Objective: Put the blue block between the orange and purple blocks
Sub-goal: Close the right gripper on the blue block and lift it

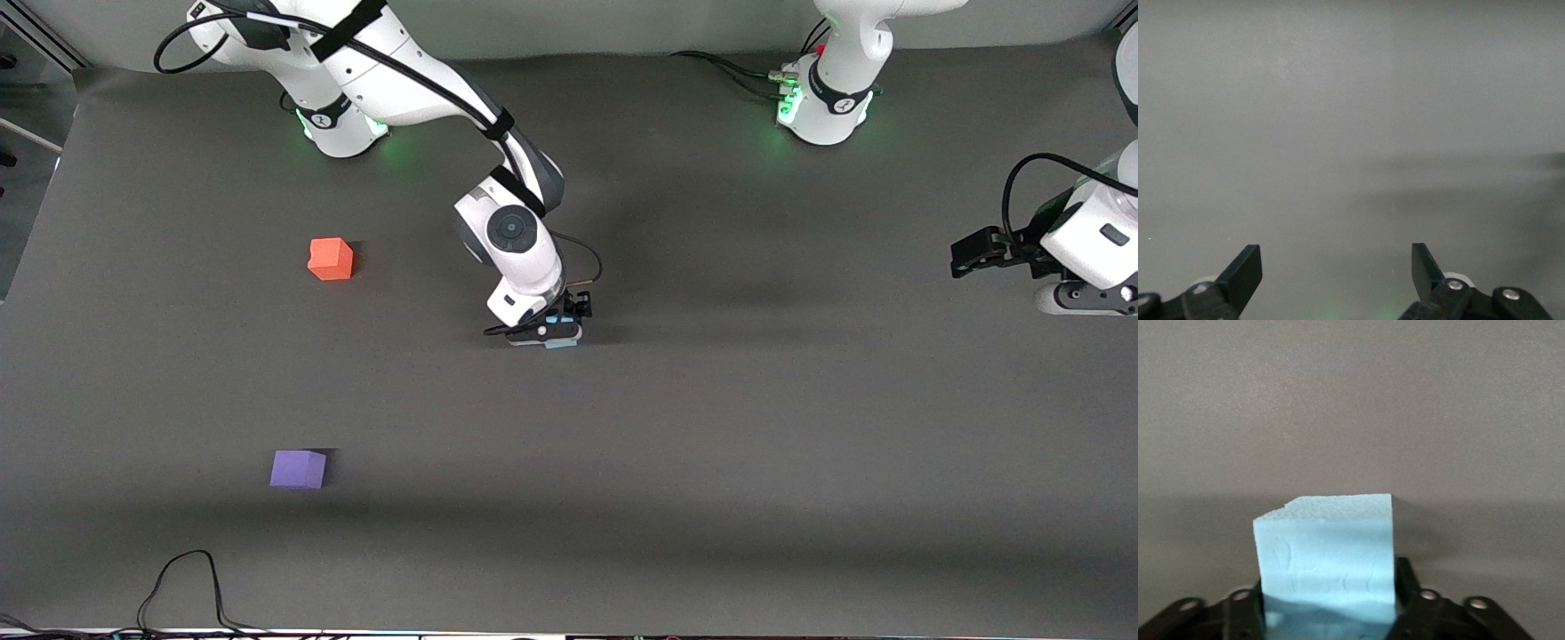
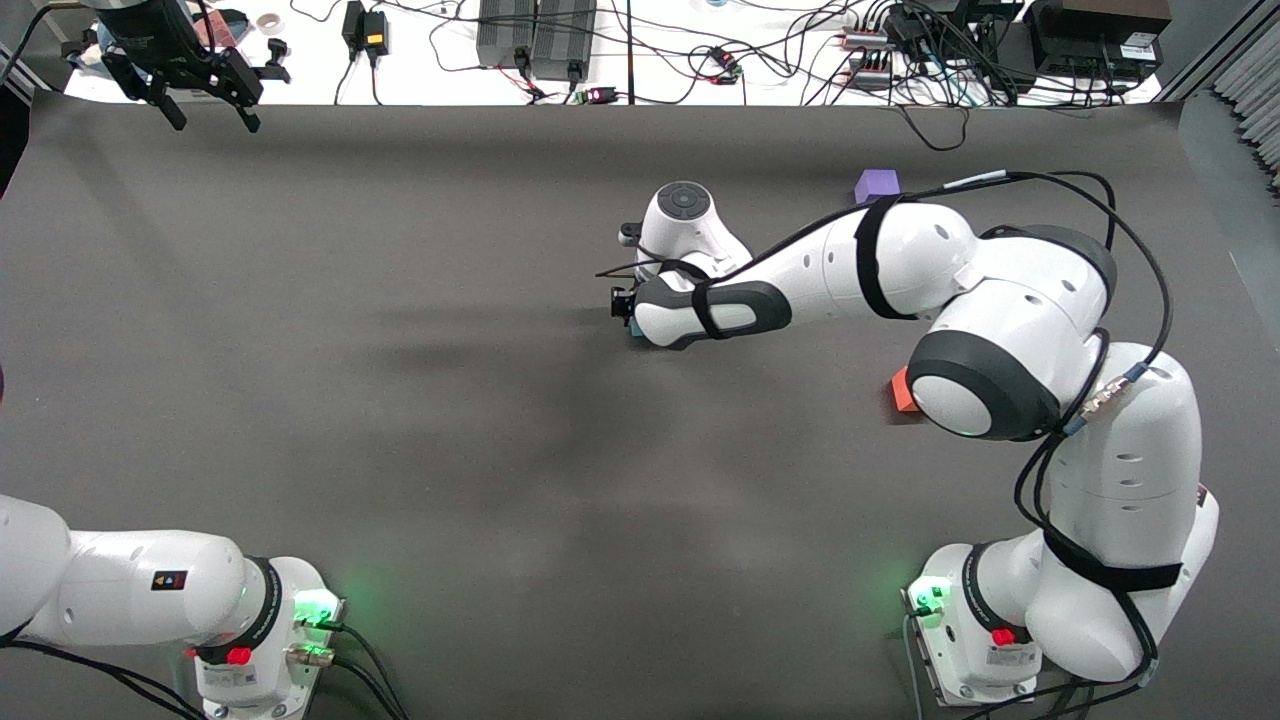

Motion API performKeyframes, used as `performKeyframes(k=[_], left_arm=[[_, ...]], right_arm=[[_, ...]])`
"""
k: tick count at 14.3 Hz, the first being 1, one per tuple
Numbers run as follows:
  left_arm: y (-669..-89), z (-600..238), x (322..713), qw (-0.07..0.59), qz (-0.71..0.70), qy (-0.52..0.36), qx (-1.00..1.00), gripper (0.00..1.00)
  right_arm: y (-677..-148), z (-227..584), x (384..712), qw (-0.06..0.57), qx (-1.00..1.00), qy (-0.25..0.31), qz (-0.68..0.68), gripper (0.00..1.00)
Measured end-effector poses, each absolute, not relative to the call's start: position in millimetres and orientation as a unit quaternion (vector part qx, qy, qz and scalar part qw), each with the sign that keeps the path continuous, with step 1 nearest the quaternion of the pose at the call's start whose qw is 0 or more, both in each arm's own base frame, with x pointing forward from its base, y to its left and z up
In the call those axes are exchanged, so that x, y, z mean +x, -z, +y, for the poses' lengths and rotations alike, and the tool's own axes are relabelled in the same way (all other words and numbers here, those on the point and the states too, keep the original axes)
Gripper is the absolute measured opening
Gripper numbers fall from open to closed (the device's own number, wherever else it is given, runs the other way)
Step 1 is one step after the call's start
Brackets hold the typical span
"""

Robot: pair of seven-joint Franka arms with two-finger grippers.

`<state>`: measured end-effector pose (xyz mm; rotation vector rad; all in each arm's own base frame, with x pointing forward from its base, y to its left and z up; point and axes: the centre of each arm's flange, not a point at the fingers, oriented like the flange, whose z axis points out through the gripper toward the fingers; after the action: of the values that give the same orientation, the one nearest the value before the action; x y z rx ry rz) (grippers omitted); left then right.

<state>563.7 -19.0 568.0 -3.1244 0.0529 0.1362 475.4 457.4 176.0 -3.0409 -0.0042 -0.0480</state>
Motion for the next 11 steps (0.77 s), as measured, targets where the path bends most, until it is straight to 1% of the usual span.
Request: performKeyframes(k=[1,6,8,11], left_arm=[[-568,-20,564,0.007,0.018,-0.044,-0.999,1.00],[-568,-21,564,0.007,0.018,-0.044,-0.999,1.00],[-568,-19,564,0.007,0.017,-0.044,-0.999,1.00],[-568,-18,564,0.007,0.016,-0.044,-0.999,1.00]], right_arm=[[-176,457,476,0.050,-0.999,0.016,-0.001,0.59],[-186,445,490,0.041,-0.999,0.021,0.008,0.58],[-211,441,501,0.032,-0.999,0.018,0.010,0.58],[-284,431,522,0.020,-1.000,0.008,0.010,0.58]])
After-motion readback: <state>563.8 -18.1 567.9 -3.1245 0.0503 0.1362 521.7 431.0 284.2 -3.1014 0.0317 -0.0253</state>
